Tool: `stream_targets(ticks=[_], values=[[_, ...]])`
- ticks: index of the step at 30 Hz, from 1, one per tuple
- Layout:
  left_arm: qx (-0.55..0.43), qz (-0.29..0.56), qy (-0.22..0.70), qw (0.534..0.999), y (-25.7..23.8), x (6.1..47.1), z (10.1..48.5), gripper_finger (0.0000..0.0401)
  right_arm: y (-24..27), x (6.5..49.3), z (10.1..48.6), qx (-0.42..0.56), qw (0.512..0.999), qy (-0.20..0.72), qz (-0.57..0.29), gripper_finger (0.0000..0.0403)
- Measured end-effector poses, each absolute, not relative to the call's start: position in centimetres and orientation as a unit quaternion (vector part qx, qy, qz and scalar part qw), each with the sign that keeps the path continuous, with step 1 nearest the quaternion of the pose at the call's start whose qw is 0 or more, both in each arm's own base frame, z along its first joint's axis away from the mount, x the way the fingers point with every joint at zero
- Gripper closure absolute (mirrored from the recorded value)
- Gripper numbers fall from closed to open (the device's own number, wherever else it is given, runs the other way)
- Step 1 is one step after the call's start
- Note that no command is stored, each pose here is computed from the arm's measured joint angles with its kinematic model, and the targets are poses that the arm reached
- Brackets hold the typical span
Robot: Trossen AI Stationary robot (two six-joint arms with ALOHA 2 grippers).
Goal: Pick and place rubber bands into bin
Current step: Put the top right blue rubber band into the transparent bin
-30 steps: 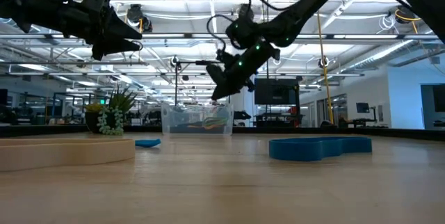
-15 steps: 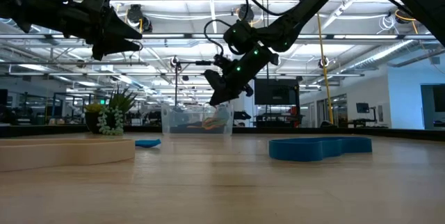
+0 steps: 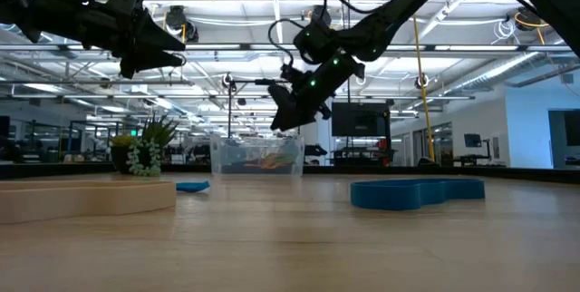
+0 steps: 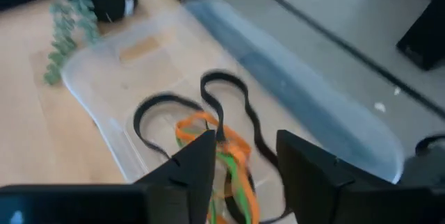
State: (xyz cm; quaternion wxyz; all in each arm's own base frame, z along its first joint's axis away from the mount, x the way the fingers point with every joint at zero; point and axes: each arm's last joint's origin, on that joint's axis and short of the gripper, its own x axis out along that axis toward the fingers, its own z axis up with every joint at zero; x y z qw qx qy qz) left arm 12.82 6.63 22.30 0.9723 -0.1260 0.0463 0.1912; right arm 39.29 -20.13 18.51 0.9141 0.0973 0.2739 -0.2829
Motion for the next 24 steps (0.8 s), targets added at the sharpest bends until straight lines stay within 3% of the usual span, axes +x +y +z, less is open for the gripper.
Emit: stream_targets(ticks=[9,12,15,24], values=[[-0.126,0.191,0.046,0.972,6.6,12.8,22.3,0.0187,-19.1,37.9,23.6,0.066,0.931,0.239,-0.269,0.0227],[-0.126,0.191,0.046,0.972,6.6,12.8,22.3,0.0187,-17.6,37.3,25.8,0.025,0.949,0.246,-0.195,0.0230],[-0.126,0.191,0.046,0.972,6.6,12.8,22.3,0.0187,-15.6,36.5,27.0,-0.015,0.952,0.282,-0.121,0.0235],[-0.126,0.191,0.046,0.972,6.6,12.8,22.3,0.0187,-10.6,31.6,28.9,-0.007,0.891,0.451,-0.048,0.0237]])
